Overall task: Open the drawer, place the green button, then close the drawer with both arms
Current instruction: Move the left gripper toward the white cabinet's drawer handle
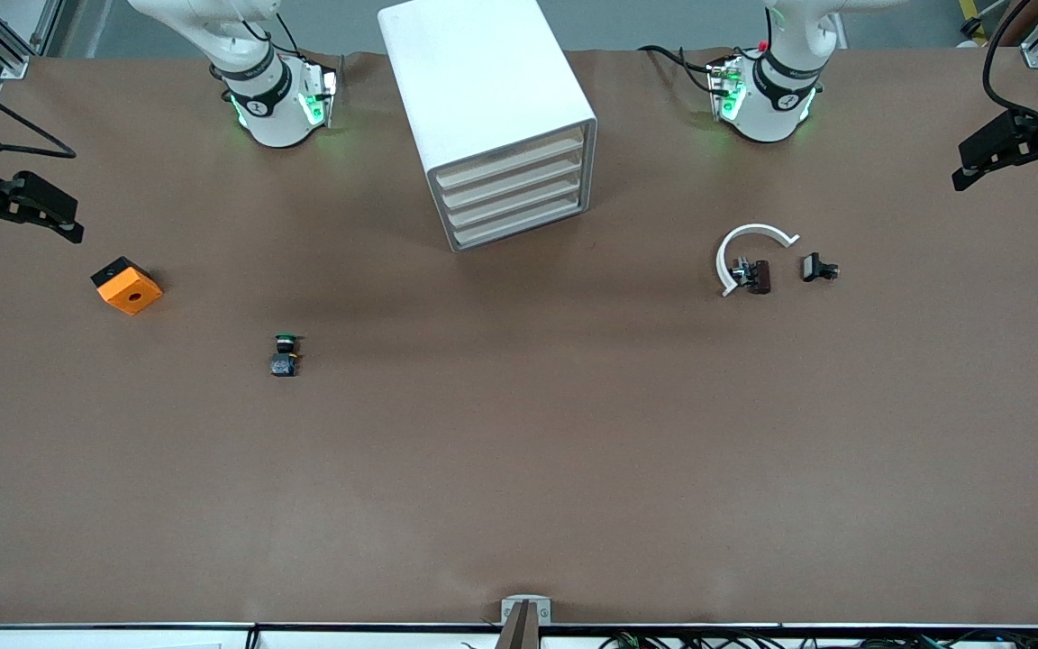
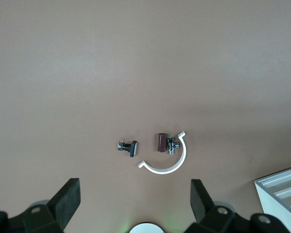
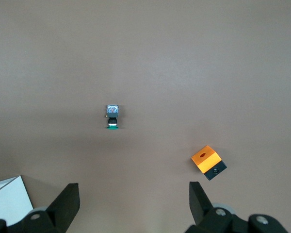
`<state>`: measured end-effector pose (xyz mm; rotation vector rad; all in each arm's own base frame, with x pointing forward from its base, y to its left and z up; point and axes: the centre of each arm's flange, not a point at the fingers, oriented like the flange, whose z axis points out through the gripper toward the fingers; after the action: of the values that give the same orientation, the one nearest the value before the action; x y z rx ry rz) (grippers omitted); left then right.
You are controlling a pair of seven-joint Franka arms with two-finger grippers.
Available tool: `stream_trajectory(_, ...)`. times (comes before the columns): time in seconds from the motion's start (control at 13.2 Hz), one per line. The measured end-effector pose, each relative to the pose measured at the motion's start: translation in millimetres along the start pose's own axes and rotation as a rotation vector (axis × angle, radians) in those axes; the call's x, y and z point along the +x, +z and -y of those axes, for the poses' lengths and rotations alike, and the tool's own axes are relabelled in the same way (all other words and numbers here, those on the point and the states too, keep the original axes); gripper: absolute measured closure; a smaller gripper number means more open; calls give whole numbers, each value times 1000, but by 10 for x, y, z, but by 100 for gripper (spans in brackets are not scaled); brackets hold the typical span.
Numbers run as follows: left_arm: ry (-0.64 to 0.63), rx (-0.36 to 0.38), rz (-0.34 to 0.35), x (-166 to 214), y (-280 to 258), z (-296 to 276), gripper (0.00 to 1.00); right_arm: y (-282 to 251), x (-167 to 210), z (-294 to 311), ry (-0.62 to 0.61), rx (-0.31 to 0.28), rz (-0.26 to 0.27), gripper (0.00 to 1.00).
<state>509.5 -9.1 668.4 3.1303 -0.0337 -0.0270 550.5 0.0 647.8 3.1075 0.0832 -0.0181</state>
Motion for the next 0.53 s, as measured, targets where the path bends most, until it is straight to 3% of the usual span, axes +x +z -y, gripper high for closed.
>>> stream_trajectory(0.53, 0, -1, 39, 126, 196, 5, 0, 0, 0, 2, 0, 0, 0, 0)
